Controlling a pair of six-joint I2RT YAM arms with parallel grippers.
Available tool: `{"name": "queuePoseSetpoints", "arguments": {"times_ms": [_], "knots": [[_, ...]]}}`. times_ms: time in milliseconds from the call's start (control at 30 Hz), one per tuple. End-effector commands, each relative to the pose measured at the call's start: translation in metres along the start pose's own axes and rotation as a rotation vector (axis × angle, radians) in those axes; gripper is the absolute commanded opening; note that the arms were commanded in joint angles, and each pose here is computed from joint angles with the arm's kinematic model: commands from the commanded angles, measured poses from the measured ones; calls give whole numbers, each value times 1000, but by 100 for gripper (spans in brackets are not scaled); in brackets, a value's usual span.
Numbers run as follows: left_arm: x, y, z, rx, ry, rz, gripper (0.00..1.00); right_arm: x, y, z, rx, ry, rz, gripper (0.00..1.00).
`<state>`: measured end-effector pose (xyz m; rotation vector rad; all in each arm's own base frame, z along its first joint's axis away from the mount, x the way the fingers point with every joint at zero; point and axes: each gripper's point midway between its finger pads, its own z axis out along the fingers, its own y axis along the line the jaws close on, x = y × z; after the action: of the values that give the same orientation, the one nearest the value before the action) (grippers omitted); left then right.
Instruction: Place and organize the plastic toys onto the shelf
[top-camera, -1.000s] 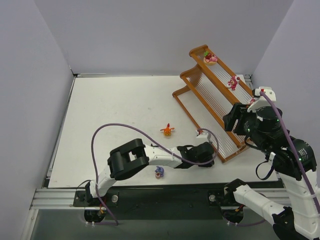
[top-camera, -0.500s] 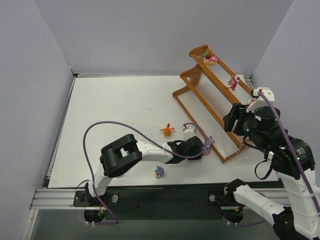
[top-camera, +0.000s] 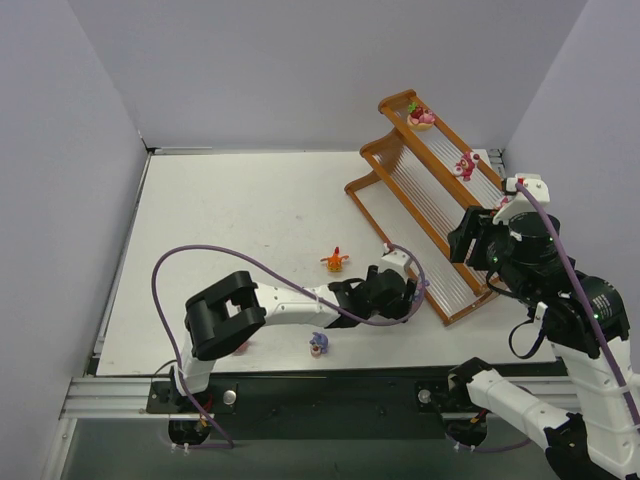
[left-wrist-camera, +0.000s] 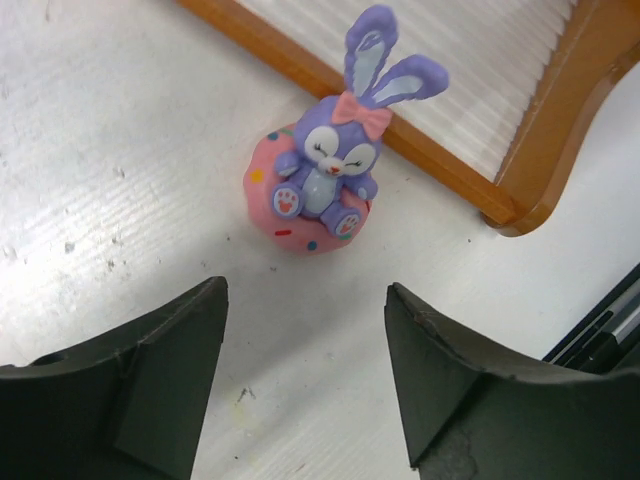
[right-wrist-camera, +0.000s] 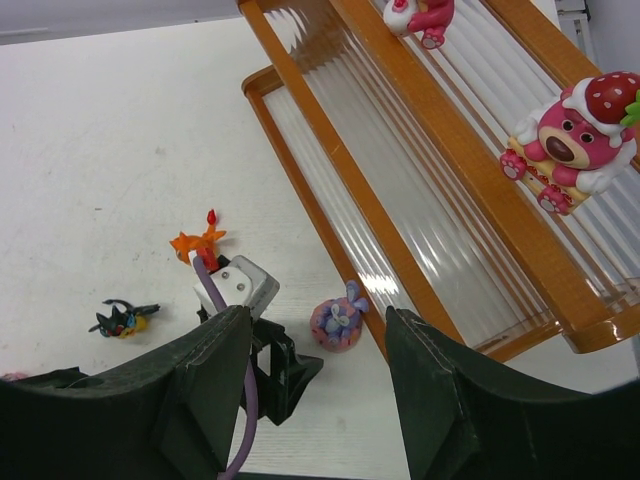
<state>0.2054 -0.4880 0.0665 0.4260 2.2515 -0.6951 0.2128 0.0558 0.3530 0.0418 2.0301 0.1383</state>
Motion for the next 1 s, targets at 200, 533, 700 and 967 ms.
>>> {"name": "queuePoseSetpoints", "arguments": {"times_ms": [200, 533, 700, 967], "knots": [[-20, -14, 8, 221, -22, 268, 85, -19, -10, -6, 64, -48, 42, 56], [-5, -20, 12, 301, 4, 322, 97, -17, -8, -6, 59, -32, 70, 56], [-2, -20, 24, 294, -6, 324, 97, -14, -6, -6, 51, -22, 78, 56], [0, -7, 42, 186, -53, 407, 97, -15, -4, -5, 47, -16, 76, 56]]}}
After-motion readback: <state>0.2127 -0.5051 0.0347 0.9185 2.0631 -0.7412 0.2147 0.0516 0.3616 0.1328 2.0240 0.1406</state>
